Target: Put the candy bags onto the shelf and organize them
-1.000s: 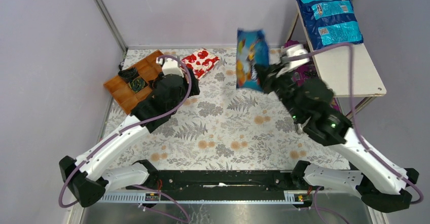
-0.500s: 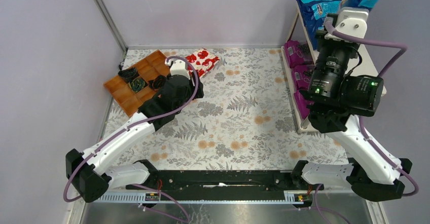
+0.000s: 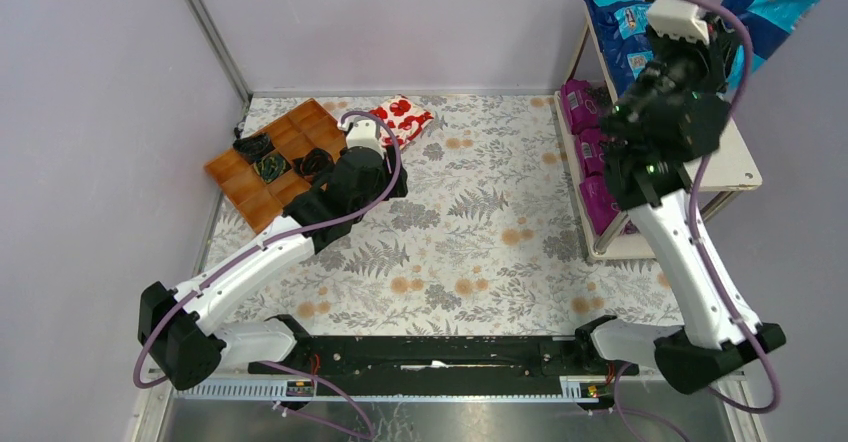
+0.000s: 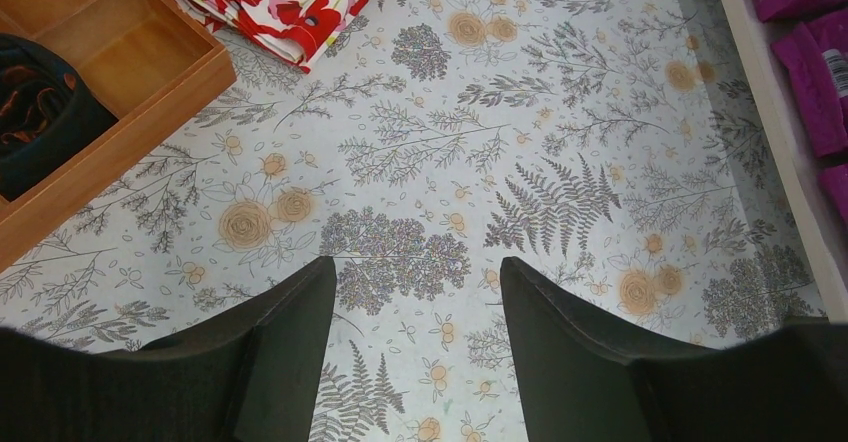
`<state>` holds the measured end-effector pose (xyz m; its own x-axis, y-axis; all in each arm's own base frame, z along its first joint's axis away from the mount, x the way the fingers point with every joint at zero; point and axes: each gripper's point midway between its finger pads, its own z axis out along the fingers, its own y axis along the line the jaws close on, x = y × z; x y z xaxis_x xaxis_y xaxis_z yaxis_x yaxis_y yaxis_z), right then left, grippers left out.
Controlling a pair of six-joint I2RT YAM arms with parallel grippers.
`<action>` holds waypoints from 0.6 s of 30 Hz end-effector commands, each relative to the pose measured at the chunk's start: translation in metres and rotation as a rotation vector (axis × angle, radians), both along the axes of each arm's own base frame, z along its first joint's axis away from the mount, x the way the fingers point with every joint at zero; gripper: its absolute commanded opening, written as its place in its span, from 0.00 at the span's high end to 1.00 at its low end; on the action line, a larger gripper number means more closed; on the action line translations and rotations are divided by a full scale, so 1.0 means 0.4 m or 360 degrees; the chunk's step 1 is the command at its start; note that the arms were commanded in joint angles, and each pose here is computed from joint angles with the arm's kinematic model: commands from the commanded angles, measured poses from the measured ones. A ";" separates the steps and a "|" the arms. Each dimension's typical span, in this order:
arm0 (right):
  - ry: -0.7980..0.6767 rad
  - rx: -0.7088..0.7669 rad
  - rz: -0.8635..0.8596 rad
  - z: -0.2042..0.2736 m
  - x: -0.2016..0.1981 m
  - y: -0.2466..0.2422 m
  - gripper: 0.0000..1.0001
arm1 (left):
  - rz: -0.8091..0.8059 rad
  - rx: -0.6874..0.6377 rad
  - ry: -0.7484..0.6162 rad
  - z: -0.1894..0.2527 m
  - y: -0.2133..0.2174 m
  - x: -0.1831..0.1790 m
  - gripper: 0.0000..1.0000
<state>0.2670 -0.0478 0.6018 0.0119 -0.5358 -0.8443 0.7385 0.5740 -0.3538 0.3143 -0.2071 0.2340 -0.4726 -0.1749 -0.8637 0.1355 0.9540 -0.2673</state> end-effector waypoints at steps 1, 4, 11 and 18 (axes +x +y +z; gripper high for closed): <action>0.0141 -0.0041 -0.0169 -0.046 0.079 -0.076 1.00 | 0.0001 -0.0084 -0.0061 0.045 -0.007 0.006 0.35; 0.0291 -0.0094 -0.0212 -0.106 0.103 -0.096 1.00 | -0.0006 -0.0077 -0.0050 0.040 -0.010 0.007 0.35; 0.0727 -0.0257 -0.0102 -0.253 0.138 -0.104 1.00 | -0.0022 -0.0051 -0.0014 0.016 -0.022 0.017 0.35; 0.1040 -0.0367 -0.0061 -0.344 0.110 -0.137 1.00 | -0.0057 -0.0050 0.0034 -0.008 -0.039 0.022 0.35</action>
